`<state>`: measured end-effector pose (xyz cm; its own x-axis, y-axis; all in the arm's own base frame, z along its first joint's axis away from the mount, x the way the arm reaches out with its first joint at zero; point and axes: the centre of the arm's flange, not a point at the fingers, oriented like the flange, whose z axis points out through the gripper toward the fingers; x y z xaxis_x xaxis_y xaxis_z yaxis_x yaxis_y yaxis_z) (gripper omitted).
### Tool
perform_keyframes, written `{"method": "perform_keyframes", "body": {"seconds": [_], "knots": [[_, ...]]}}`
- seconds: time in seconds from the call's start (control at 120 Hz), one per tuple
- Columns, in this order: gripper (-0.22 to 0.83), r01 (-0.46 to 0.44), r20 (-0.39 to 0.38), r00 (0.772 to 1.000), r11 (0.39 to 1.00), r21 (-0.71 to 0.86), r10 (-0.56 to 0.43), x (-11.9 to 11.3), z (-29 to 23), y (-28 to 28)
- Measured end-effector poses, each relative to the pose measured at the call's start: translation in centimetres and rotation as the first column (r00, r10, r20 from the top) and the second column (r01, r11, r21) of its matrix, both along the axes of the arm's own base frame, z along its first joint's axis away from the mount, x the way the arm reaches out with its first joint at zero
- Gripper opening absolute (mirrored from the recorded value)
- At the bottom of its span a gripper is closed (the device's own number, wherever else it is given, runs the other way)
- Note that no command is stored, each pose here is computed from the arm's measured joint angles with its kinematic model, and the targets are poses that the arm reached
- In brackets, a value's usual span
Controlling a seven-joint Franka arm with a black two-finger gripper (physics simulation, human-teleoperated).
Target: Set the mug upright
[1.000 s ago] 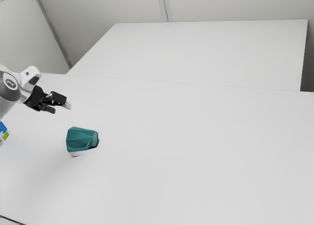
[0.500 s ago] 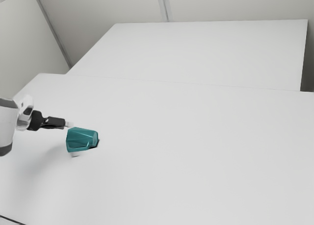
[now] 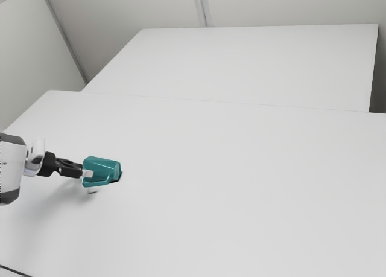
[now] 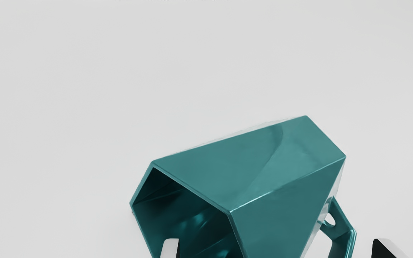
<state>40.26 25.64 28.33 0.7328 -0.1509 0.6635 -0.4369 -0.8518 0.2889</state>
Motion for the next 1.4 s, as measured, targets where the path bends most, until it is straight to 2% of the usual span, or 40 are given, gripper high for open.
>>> {"method": "perform_keyframes", "body": {"seconds": [0.167, 0.267, 0.442, 0.592, 0.875, 1.125, 1.4], "knots": [[0.59, 0.08, 0.048, 0.996, 0.996, 0.026, -0.081, 1.3, -0.1, -2.2], [0.58, 0.095, 0.064, 0.993, 0.995, 0.025, -0.097, 1.0, -0.6, -3.0], [0.28, 0.102, 0.123, 0.987, 0.993, 0.053, -0.107, 0.9, 0.7, -2.8], [0.15, 0.101, 0.155, 0.982, 0.993, 0.066, -0.11, 0.9, 1.2, -2.5], [0.07, 0.095, 0.194, 0.975, 0.994, 0.054, -0.104, 1.3, 0.9, -3.1], [-0.1, 0.161, 0.225, 0.959, 0.985, 0.063, -0.172, 2.8, 1.6, -5.8], [-0.15, 0.229, 0.26, 0.936, 0.971, 0.065, -0.238, 4.3, 2.5, -9.1]]}}
